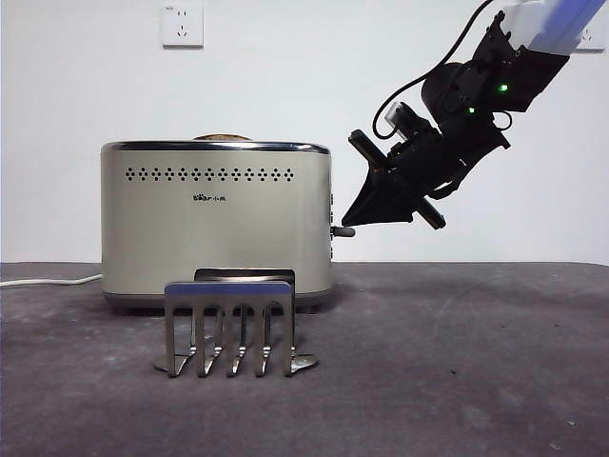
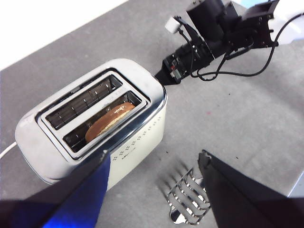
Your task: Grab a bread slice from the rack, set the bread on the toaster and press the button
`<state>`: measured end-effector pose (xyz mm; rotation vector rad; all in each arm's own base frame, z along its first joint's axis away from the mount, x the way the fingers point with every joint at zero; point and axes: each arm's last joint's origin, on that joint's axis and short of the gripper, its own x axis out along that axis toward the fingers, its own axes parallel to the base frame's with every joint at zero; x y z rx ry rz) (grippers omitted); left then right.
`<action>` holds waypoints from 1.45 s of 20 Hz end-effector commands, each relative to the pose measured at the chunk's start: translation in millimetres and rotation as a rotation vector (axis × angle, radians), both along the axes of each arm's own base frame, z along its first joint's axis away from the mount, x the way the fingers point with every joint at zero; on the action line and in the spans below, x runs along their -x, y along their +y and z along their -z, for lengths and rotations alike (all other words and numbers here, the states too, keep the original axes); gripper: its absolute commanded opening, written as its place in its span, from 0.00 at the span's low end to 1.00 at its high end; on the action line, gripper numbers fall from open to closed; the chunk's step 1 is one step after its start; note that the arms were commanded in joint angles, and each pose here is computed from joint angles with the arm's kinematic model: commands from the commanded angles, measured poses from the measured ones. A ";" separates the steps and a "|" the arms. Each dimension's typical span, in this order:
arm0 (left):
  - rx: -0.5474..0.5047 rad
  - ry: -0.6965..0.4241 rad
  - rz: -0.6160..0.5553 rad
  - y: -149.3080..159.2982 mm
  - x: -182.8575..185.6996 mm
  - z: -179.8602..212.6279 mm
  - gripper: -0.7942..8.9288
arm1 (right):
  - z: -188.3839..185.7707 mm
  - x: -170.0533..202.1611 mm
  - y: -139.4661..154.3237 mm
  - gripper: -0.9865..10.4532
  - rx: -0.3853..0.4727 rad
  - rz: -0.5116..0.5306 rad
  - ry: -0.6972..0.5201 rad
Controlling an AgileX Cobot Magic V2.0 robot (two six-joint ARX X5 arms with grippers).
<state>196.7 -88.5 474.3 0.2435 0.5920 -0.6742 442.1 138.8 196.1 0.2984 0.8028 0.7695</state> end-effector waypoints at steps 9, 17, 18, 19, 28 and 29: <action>0.000 0.016 0.000 0.1 1.8 1.0 0.41 | 29.6 3.4 2.9 0.08 0.039 -0.003 0.095; -0.001 0.014 0.000 0.1 1.7 1.0 0.41 | -108.1 42.1 -15.1 0.08 -0.041 0.017 -0.211; -0.001 0.015 0.000 0.2 1.7 1.0 0.41 | -127.2 54.6 -18.5 0.08 -0.045 0.015 -0.237; -0.001 0.015 0.000 0.2 1.8 1.0 0.41 | -144.7 69.0 -22.3 0.08 -0.044 0.012 -0.250; -0.024 0.077 0.002 1.6 5.6 5.9 0.40 | -210.2 200.1 -56.3 0.08 0.130 -0.125 -0.155; -0.028 0.085 0.002 1.9 6.1 6.5 0.40 | -211.3 209.6 -58.9 0.08 0.146 -0.137 -0.134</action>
